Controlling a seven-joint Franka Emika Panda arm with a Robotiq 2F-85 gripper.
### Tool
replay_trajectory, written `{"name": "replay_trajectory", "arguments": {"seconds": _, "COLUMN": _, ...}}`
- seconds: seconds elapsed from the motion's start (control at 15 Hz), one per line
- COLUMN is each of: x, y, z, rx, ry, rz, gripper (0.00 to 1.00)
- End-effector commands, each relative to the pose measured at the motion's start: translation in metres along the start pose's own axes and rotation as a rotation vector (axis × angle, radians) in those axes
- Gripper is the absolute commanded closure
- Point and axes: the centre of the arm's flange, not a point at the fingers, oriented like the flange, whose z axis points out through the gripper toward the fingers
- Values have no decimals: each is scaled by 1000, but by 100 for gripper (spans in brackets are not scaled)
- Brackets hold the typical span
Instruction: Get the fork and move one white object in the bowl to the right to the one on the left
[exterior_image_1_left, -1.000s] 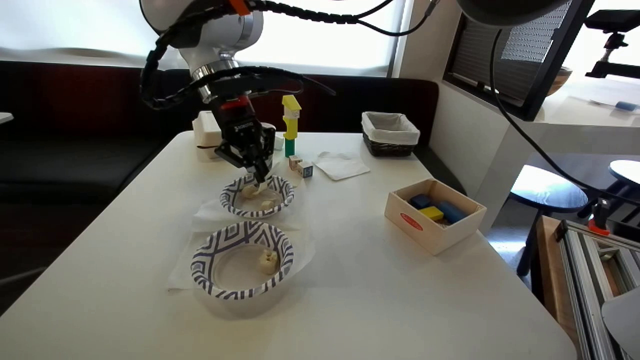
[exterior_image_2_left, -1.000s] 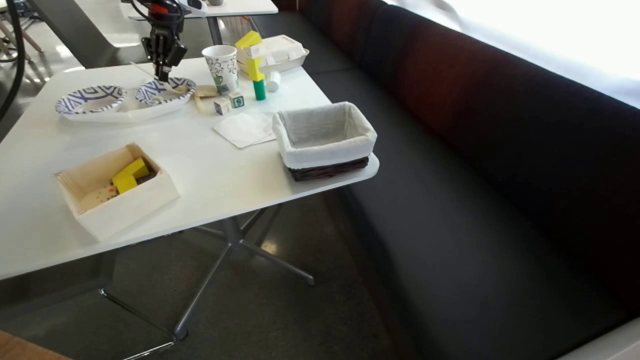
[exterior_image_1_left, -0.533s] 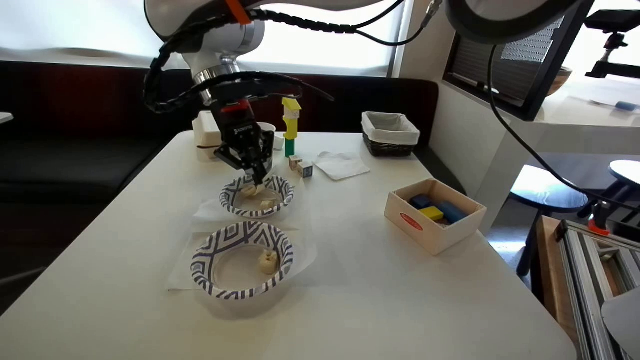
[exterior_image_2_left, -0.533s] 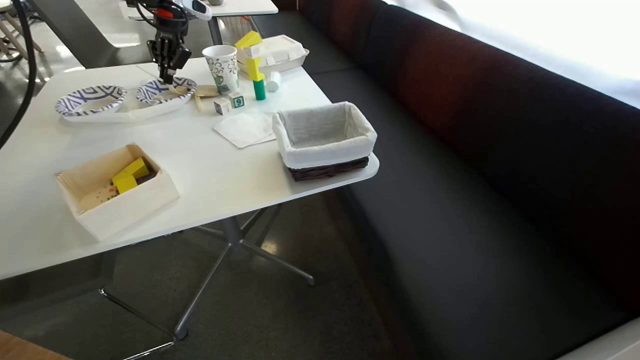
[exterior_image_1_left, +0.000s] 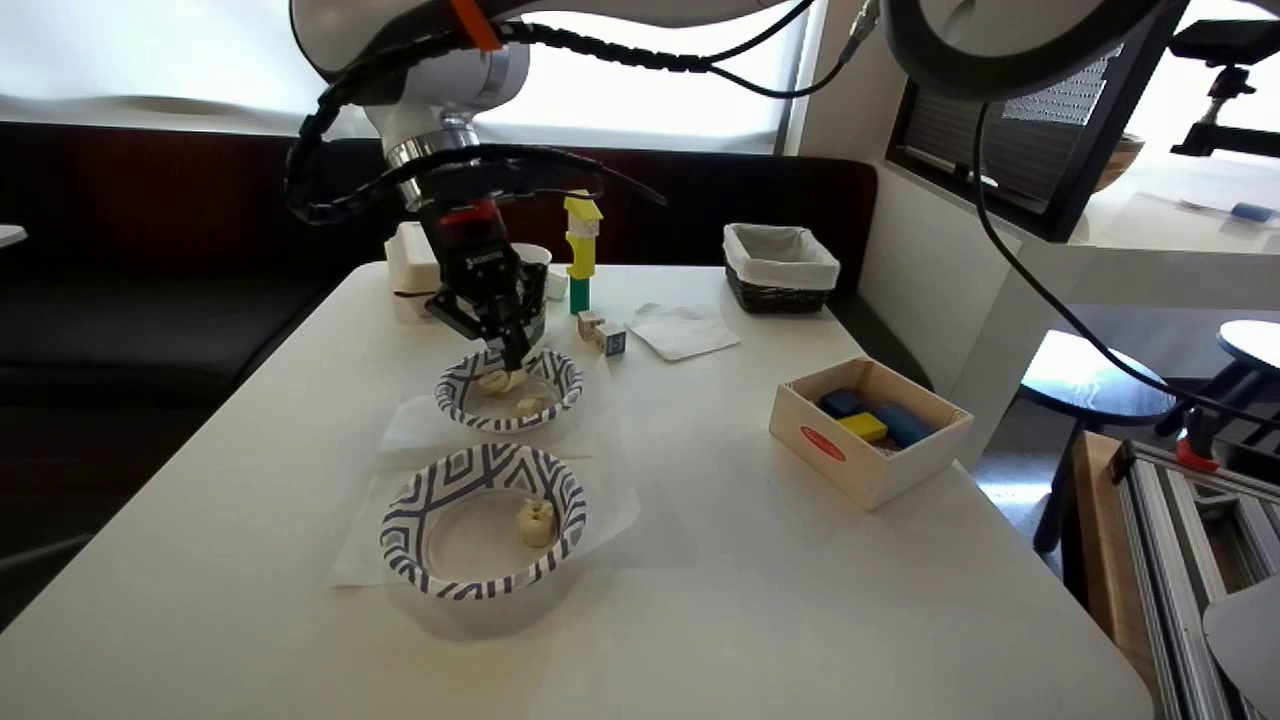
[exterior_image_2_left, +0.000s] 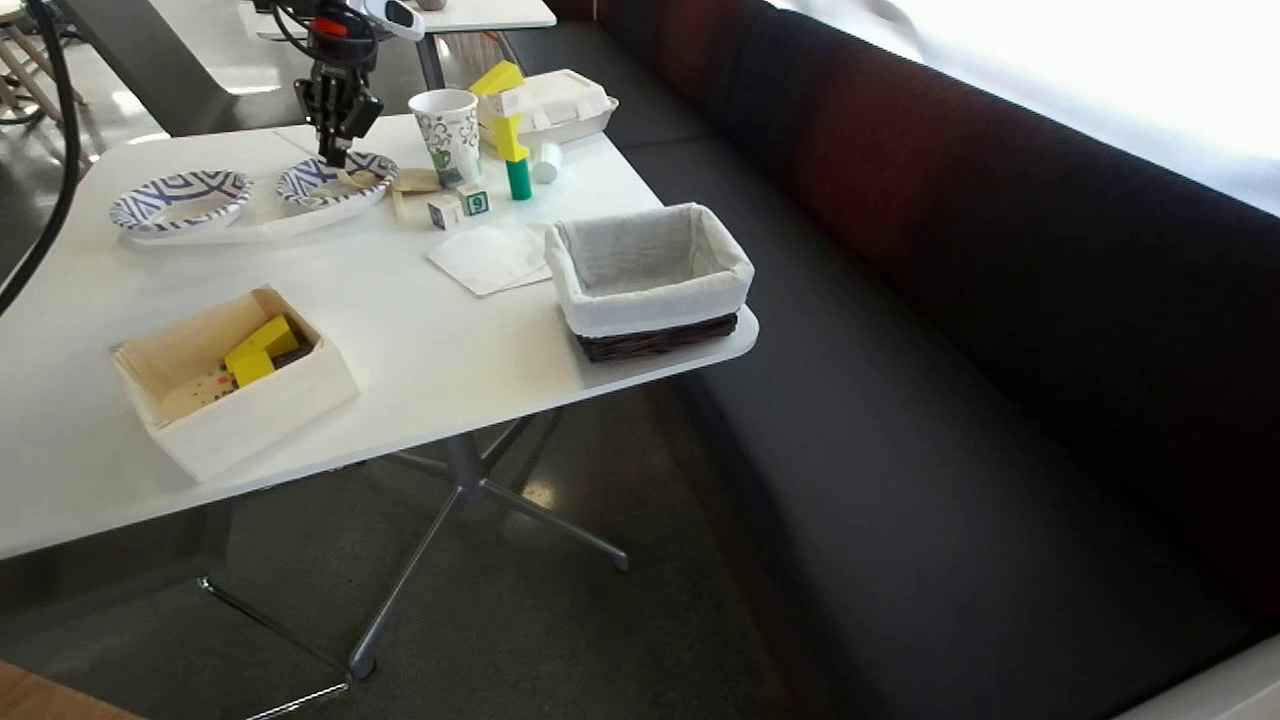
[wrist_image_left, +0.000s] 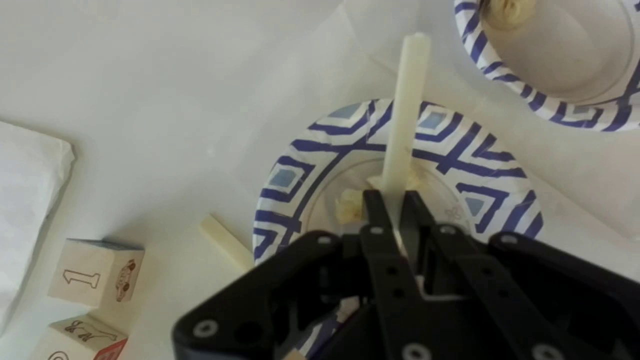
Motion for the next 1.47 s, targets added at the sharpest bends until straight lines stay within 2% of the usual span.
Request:
{"name": "replay_trajectory", "arguments": {"seconds": 0.0, "x": 1, "y": -15, "z": -10, "rx": 18, "ry": -39, "rz": -7, "gripper": 97}}
{"name": "replay_trajectory", "arguments": {"seconds": 0.6, "x": -15, "y": -22, "z": -28, "rx": 35, "ry": -29, "rz": -13, "gripper": 97}}
{"name": "replay_trajectory", "arguments": {"seconds": 1.13, "x": -14, "y": -18, "z": -28, "rx": 45, "ry": -28, "rz": -2, "gripper": 97}}
{"name": "replay_trajectory", "arguments": {"seconds": 1.4, "x": -10, "y": -12, "z": -27, "rx": 75, "ry": -46, "rz": 21, "gripper": 97}}
